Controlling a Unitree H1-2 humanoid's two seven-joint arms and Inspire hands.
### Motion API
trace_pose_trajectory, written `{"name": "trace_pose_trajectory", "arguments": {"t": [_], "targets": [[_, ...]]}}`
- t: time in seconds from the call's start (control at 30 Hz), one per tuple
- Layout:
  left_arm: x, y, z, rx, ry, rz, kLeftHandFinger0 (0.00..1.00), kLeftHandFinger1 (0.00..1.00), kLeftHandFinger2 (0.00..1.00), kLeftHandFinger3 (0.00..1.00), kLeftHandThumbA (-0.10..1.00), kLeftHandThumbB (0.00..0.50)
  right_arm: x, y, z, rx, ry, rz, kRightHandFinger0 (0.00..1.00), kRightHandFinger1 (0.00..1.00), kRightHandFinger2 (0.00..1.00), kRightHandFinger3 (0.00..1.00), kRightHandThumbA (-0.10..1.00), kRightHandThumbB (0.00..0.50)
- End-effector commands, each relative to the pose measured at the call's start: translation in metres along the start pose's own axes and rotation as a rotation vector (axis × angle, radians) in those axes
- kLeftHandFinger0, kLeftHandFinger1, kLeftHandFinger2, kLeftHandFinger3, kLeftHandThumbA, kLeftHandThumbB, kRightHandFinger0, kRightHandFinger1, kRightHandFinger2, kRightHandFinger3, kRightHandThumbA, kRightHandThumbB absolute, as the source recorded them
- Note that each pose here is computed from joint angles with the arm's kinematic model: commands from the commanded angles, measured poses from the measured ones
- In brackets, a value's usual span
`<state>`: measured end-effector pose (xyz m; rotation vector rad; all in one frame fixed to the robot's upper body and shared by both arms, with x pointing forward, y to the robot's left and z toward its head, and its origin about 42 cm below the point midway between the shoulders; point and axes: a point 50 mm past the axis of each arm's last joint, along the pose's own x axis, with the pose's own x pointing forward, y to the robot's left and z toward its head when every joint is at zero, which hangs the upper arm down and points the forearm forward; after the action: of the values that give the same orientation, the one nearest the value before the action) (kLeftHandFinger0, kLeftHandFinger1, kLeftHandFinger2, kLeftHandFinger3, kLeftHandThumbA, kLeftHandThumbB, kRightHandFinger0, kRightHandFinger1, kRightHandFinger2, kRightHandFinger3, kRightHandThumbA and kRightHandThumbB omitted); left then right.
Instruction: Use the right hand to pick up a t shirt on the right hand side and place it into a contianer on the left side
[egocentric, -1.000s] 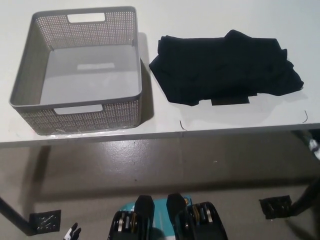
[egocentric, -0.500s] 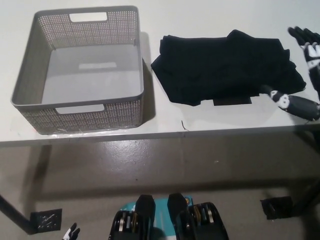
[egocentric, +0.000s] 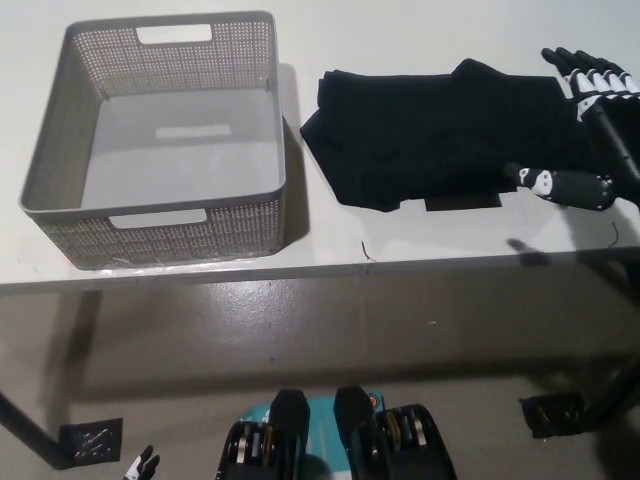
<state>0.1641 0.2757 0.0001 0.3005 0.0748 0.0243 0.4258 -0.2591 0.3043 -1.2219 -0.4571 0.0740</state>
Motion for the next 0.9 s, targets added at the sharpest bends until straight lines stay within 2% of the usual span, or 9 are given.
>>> {"name": "trace_pose_trajectory", "arguments": {"t": [0.0,0.13,0.3,0.4,0.43,0.5,0.63,0.7,0.87], "targets": [[0.001,0.006,0.005,0.002,-0.047,0.009,1.0,1.0,1.0,1.0,1.0,0.2,0.026,-0.022,0.004,-0.081,-0.017,-0.021,1.0,1.0,1.0,1.0,0.86,0.405],[0.003,0.005,0.006,0.006,-0.053,0.007,1.0,1.0,1.0,1.0,1.0,0.182,0.046,-0.022,0.001,-0.09,-0.005,-0.011,1.0,1.0,1.0,1.0,0.83,0.411],[0.002,0.006,0.008,0.015,-0.061,0.004,1.0,1.0,1.0,1.0,1.0,0.153,0.061,-0.02,0.004,-0.067,0.016,-0.004,1.0,1.0,1.0,1.0,0.87,0.407],[0.003,0.006,0.008,0.011,-0.059,0.001,1.0,1.0,1.0,1.0,1.0,0.209,0.072,-0.016,0.004,-0.025,0.046,-0.006,1.0,1.0,1.0,1.0,0.88,0.424],[0.003,0.006,0.009,0.011,-0.062,0.001,1.0,1.0,1.0,1.0,1.0,0.21,0.074,-0.014,0.003,-0.011,0.056,-0.001,1.0,1.0,1.0,1.0,0.9,0.427],[0.004,0.005,0.009,0.004,-0.061,0.004,1.0,1.0,1.0,1.0,1.0,0.169,0.078,-0.009,0.002,0.004,0.071,0.007,1.0,1.0,1.0,1.0,0.91,0.429],[0.005,0.004,0.009,0.003,-0.062,0.004,1.0,1.0,1.0,1.0,1.0,0.178,0.08,0.0,0.001,0.02,0.089,0.015,1.0,1.0,1.0,1.0,0.88,0.412],[0.004,0.004,0.009,-0.002,-0.06,-0.003,1.0,1.0,1.0,1.0,1.0,0.191,0.081,0.01,0.0,0.037,0.112,0.04,1.0,1.0,1.0,1.0,0.91,0.426],[0.002,0.005,0.008,0.004,-0.059,-0.002,1.0,1.0,1.0,1.0,1.0,0.177,0.08,0.022,0.001,0.04,0.13,0.056,1.0,1.0,1.0,1.0,0.89,0.41]]}}
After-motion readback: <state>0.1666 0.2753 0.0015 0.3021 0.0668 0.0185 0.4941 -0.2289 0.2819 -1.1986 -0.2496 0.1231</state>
